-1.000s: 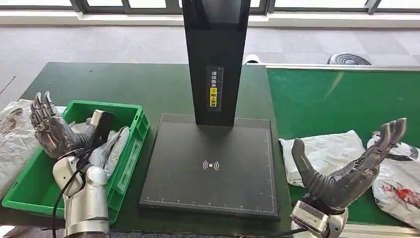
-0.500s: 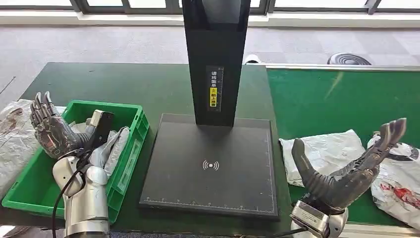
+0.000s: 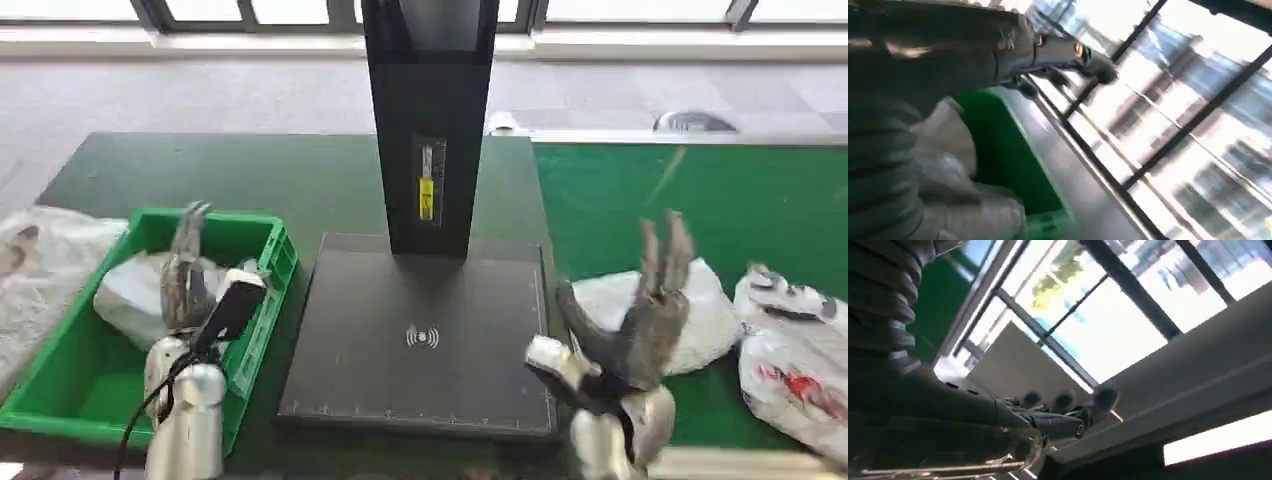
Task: Moved the parcel from conveyor to table for the left to box.
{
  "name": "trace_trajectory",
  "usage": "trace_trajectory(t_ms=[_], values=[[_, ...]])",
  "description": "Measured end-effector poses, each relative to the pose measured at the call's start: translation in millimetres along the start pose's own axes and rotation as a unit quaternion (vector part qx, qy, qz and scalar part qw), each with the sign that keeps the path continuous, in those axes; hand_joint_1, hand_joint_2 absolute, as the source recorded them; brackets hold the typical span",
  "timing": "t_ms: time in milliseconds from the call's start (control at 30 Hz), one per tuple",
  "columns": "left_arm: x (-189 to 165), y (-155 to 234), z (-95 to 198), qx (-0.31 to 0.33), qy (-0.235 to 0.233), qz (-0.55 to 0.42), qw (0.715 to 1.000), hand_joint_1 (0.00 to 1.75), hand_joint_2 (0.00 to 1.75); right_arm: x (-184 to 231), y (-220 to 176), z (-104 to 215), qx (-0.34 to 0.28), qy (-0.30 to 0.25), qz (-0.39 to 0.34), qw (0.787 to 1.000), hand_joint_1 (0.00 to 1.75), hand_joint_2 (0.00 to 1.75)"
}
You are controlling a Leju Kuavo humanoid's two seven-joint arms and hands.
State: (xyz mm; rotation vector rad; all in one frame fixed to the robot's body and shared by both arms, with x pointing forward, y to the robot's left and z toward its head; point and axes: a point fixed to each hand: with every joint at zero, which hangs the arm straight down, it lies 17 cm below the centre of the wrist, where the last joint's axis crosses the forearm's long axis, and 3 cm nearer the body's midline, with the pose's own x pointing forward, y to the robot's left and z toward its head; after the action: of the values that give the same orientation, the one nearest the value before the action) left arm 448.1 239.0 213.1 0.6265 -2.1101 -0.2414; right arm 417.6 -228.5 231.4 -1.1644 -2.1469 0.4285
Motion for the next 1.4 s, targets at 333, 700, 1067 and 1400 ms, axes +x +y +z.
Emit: trace_trajectory(t_ms=[333,700,1067,1400], values=[[45,1,7,0.177,0.053,0.493,0.850,0.00,1.75,-165,7,76,0.054,0.201,0.097,0.973,0.00,1.75],[97,-34,5,0.048,-0.035,0.341,0.938,0.00,1.75,-211,17,117,0.069,0.308,0.089,0.945,0.00,1.75],[97,-35,5,0.048,-0.035,0.343,0.938,0.00,1.75,-220,24,128,0.074,0.335,0.077,0.936,0.00,1.75],[97,-35,5,0.048,-0.035,0.343,0.938,0.00,1.75,-220,27,130,0.077,0.337,0.074,0.935,0.00,1.75]])
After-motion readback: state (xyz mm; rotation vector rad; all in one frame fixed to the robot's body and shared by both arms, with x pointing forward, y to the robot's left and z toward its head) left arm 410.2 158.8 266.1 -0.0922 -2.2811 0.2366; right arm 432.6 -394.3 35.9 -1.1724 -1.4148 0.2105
